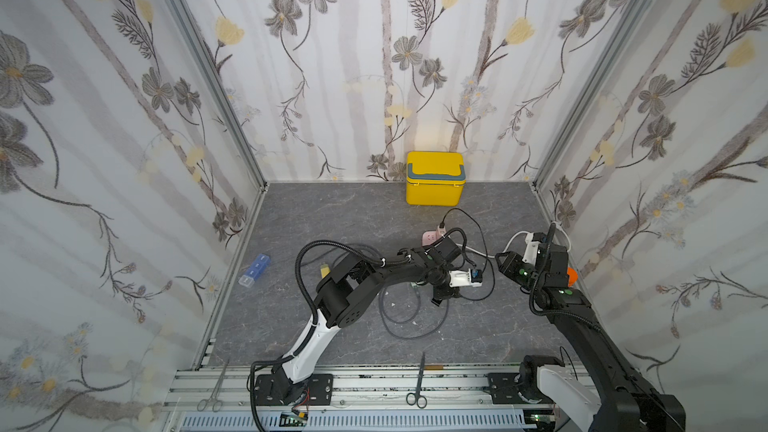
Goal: Charge mp3
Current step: Pick up the charging cable from the center of the board.
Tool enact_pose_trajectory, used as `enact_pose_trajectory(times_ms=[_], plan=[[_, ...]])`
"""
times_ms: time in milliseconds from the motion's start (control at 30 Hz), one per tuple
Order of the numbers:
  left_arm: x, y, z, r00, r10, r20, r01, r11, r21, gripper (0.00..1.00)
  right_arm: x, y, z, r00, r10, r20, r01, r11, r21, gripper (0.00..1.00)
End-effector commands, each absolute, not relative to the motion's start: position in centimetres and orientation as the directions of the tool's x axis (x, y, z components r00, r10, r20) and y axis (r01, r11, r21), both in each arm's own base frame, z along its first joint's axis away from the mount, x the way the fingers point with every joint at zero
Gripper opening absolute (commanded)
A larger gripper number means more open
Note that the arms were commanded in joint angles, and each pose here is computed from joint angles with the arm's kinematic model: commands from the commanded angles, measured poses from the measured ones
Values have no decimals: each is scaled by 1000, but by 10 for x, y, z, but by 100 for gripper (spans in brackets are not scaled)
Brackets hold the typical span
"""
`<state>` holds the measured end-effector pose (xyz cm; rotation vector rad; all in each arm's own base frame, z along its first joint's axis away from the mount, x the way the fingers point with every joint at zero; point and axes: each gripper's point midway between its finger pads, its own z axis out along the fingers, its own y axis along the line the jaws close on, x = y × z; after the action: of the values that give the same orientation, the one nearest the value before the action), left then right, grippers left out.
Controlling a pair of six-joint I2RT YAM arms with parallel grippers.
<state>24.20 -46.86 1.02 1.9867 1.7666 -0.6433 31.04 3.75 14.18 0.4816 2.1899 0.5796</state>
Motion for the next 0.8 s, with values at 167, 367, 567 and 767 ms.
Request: enact_pose_trajectory(times_ms=[167, 367, 567, 767], plan=[[222, -415, -25, -4, 928, -372, 992, -42, -116, 8, 304, 46, 138, -626, 511, -589, 118, 809, 577, 42], [239, -433, 10, -57, 885, -463, 995, 14, -96, 3, 294, 67, 144, -658, 545, -519, 66, 729, 681, 45], [249, -443, 50, -106, 822, -560, 993, 58, -103, 3, 279, 85, 150, -666, 629, -401, 69, 587, 807, 47], [259, -455, 89, -162, 709, -687, 987, 103, -126, 1, 262, 106, 150, -681, 668, -300, 73, 469, 880, 49]])
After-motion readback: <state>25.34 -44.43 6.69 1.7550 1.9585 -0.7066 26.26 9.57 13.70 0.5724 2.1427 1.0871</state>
